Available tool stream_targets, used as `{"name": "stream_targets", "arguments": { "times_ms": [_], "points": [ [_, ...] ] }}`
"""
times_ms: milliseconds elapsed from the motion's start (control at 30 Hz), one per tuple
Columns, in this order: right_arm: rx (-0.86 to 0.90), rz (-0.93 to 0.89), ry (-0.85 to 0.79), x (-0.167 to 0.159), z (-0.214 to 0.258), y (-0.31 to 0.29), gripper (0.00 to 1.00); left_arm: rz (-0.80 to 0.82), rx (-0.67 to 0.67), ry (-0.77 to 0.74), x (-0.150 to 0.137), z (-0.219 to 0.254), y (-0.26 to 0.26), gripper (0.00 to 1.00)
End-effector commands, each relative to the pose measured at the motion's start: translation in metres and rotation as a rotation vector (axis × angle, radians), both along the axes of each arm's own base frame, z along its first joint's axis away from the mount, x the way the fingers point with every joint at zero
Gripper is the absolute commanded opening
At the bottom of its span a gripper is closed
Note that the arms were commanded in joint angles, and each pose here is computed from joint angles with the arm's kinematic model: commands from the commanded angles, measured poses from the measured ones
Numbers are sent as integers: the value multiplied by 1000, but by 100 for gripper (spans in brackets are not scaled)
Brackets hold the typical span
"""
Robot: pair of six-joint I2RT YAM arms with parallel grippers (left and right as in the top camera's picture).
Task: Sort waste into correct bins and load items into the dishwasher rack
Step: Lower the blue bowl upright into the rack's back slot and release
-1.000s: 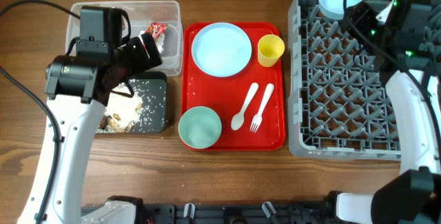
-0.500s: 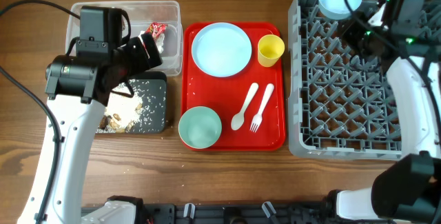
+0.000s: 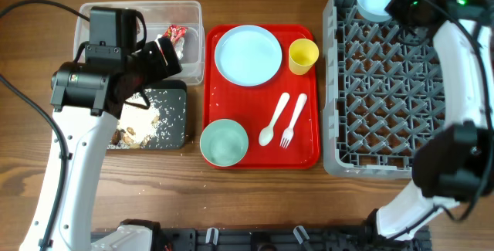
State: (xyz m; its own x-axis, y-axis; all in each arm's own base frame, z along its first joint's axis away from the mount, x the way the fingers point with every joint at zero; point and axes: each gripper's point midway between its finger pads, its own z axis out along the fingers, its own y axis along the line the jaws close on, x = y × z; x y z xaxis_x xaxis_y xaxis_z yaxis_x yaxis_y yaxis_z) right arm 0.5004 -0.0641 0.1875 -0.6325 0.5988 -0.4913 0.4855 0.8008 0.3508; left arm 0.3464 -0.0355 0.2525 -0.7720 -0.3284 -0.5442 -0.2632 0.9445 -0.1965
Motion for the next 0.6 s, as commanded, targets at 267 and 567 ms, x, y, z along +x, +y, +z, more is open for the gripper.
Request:
{"name": "stream_targets", "arguments": {
  "times_ms": [267, 567],
  "points": [
    [-21, -64, 23, 21, -40, -15, 34, 1, 12, -18, 2, 6, 3, 100],
    [-16, -65, 55, 28, -66, -17, 32, 1, 12, -18, 2, 6, 3, 100]
  ]
}}
